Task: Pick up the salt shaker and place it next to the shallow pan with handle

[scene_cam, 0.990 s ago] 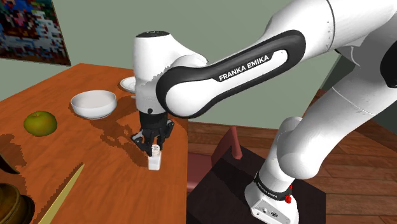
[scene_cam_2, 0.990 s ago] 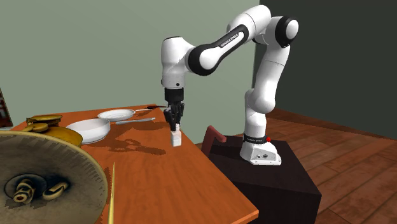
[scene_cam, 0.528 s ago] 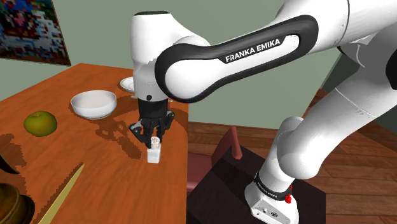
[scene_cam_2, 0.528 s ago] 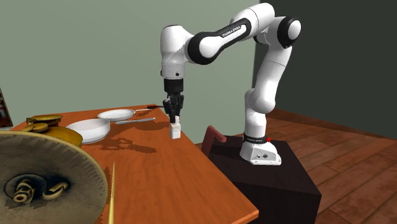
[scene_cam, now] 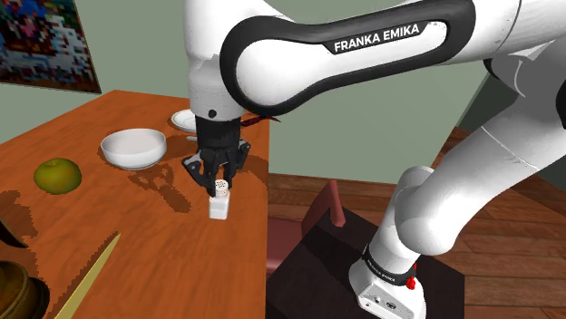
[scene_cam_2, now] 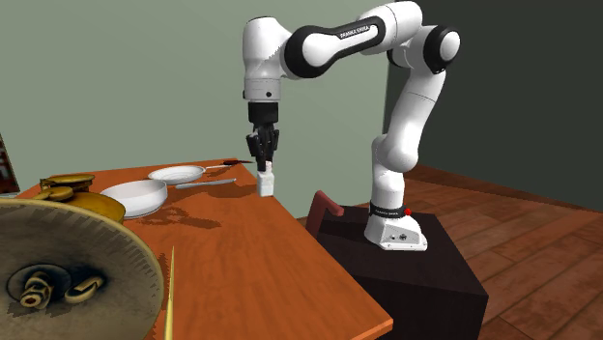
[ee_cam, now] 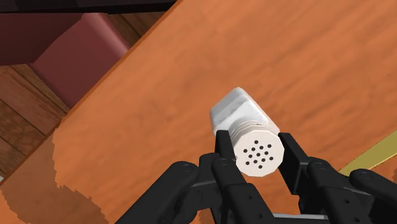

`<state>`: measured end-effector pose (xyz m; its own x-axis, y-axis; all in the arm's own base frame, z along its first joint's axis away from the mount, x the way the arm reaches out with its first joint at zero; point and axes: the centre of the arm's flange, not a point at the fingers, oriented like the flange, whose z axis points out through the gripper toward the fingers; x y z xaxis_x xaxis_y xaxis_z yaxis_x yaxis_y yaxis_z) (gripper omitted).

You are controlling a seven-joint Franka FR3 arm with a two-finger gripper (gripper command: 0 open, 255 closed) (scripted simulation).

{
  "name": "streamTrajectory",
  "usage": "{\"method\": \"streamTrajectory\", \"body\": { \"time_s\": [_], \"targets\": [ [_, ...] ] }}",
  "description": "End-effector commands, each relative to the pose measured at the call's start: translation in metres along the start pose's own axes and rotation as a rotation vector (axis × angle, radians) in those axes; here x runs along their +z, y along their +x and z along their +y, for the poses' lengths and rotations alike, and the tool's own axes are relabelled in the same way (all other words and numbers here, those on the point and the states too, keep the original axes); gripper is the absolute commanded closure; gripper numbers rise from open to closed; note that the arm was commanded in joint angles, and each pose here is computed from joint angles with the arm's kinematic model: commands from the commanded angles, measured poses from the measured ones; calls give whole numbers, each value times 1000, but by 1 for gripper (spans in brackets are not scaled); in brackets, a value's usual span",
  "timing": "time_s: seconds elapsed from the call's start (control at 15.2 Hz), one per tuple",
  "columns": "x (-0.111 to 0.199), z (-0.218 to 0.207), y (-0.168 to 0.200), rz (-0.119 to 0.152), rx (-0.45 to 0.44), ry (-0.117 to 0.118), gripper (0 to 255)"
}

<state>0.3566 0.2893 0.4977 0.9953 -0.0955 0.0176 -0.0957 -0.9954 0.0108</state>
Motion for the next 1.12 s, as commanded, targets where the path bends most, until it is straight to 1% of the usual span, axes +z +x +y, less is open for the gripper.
{"method": "streamTrajectory", "body": {
  "time_s": [0.0, 0.33, 0.4, 1.06],
  "targets": [
    [-10, 0, 0, 0, 0, 0, 255],
    [-37, 0, 0, 0, 0, 0, 255],
    [-38, 0, 0, 0, 0, 0, 255],
    [-36, 100, 87, 0, 0, 0, 255]
  ]
}}
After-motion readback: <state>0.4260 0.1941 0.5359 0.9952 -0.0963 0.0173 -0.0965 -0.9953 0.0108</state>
